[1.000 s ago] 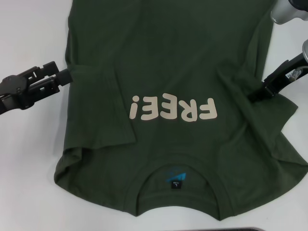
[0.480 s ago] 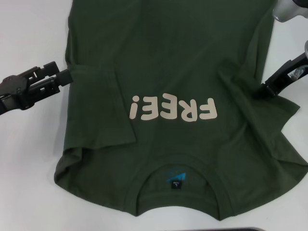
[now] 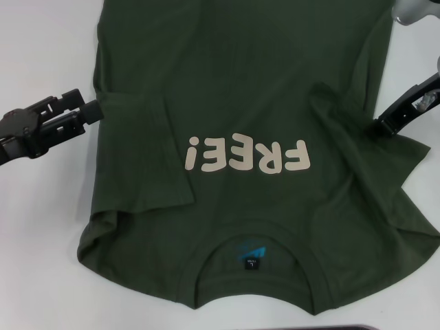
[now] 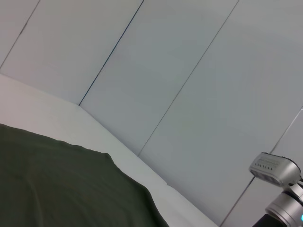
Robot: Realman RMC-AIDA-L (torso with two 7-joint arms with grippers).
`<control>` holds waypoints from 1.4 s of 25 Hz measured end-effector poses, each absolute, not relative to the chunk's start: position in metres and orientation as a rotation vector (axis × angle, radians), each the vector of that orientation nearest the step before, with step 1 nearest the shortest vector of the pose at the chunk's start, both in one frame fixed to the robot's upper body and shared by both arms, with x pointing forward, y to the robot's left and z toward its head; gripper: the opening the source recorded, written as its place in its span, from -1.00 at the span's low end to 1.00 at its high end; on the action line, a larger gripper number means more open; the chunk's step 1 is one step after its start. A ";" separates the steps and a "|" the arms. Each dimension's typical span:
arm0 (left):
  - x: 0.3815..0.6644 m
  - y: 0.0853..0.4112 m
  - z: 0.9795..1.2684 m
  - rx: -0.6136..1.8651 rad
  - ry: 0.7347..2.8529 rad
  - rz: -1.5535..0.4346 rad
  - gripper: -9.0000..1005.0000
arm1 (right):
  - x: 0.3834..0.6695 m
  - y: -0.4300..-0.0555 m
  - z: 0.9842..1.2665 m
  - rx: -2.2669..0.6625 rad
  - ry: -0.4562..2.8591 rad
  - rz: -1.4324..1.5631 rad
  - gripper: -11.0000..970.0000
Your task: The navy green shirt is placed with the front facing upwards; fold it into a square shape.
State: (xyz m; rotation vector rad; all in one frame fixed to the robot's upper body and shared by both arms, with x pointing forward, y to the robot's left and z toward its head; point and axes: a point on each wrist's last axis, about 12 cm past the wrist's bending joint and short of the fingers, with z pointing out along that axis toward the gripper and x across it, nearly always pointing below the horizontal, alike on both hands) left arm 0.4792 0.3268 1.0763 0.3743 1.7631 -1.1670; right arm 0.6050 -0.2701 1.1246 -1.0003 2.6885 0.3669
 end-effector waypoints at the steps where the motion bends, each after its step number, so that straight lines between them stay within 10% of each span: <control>1: 0.479 0.327 1.076 0.374 1.763 -1.167 0.56 | 0.605 -0.269 1.127 -1.000 2.689 0.370 -0.85; 35: 0.480 0.327 1.077 0.379 1.761 -1.167 0.56 | 0.610 -0.225 1.133 -0.860 2.724 0.539 -0.94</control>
